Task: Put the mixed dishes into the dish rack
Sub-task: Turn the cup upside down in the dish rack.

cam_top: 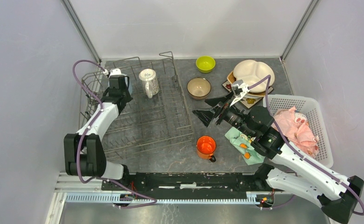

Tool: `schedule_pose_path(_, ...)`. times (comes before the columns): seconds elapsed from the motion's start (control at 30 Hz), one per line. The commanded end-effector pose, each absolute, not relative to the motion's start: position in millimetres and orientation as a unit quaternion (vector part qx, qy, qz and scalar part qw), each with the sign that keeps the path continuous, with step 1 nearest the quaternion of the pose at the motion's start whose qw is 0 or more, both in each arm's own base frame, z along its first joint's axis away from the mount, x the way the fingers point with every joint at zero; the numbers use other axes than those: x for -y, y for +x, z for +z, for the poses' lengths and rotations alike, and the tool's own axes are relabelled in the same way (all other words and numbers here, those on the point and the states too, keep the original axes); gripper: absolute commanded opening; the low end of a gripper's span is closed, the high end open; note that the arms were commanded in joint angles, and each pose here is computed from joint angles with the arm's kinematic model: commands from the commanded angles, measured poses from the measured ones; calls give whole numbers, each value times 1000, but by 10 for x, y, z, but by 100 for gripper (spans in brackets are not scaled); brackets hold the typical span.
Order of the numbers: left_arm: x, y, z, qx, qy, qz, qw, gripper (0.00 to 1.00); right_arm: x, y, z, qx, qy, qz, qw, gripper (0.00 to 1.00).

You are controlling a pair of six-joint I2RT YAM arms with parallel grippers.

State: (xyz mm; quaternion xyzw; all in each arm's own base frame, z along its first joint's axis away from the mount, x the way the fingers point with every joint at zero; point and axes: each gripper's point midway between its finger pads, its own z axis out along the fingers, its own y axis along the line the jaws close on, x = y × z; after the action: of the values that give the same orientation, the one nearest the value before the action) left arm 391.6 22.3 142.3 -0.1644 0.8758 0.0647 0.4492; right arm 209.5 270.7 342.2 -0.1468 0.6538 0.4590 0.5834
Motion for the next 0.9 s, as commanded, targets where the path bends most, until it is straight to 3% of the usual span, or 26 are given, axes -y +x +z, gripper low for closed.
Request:
schedule_pose_path(0.0, -247, 4321, 1947, -821, -194, 34, 536, 2, -2663, 2094, 3673, -630, -141, 463, 607, 98)
schedule_pose_path(0.33, -214, 4385, 1626, -842, -190, 30, 504, 7, -2639, 2118, 3549, -643, -137, 452, 603, 98)
schedule_pose_path(0.87, -230, 4375, 1511, -858, -199, 40, 471, 39, -2592, 2179, 3432, -663, -123, 432, 599, 98)
